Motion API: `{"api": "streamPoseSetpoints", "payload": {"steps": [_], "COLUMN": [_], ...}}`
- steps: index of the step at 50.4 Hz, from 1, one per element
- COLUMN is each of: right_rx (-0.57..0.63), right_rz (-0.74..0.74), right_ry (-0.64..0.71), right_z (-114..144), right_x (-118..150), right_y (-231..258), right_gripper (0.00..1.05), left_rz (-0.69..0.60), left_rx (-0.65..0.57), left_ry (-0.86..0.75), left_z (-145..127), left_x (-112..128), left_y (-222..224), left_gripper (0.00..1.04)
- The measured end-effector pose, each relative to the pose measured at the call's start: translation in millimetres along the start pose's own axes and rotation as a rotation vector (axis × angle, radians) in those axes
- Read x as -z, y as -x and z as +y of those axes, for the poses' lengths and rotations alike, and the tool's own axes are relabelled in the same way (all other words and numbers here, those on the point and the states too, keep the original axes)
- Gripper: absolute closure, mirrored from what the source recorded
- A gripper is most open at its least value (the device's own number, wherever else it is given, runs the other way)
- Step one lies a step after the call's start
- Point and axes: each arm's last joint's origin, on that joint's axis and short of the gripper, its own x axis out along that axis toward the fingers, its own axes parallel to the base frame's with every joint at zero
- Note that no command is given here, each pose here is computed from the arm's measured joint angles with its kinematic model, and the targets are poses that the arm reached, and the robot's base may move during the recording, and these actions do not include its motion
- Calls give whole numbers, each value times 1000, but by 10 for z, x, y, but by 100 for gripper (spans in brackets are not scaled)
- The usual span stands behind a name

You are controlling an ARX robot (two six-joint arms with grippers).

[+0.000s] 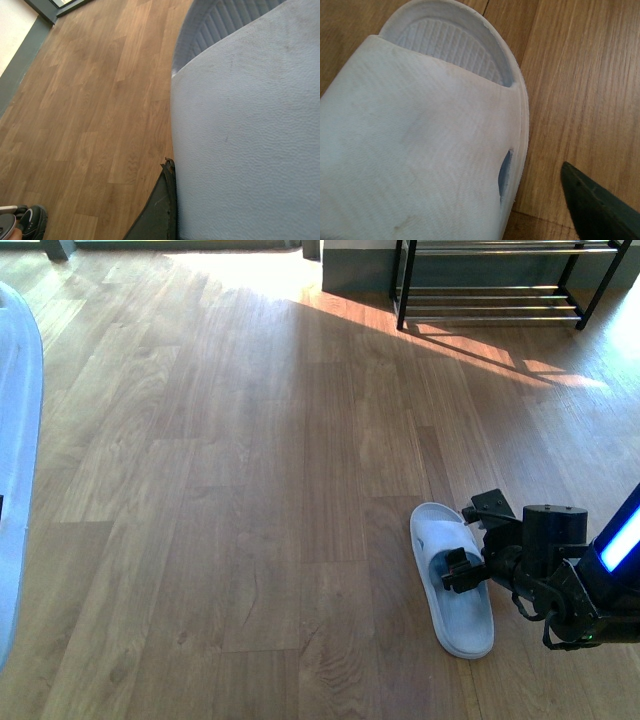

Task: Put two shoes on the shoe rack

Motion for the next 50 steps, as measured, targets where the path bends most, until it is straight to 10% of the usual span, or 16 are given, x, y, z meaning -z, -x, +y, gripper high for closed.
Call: {"api": "streamPoseSetpoints", "payload": {"steps": [28, 36, 50], "right_rx": [93, 161, 253], "right_rz": [-31, -76, -299], "right_ry": [-27, -52, -117], "right_z": [-38, -62, -255], "right_x": [-8, -81, -1011], "right_y": [43, 257, 1266], "right_gripper": [103, 103, 103], "left_rz": [0, 0, 0], "left_rx": [0, 0, 0], "left_ry": [0, 0, 0], "left_z": [0, 0, 0], "left_x": [0, 0, 0], "left_y": [0, 0, 0], "left_gripper": [103, 103, 103]}}
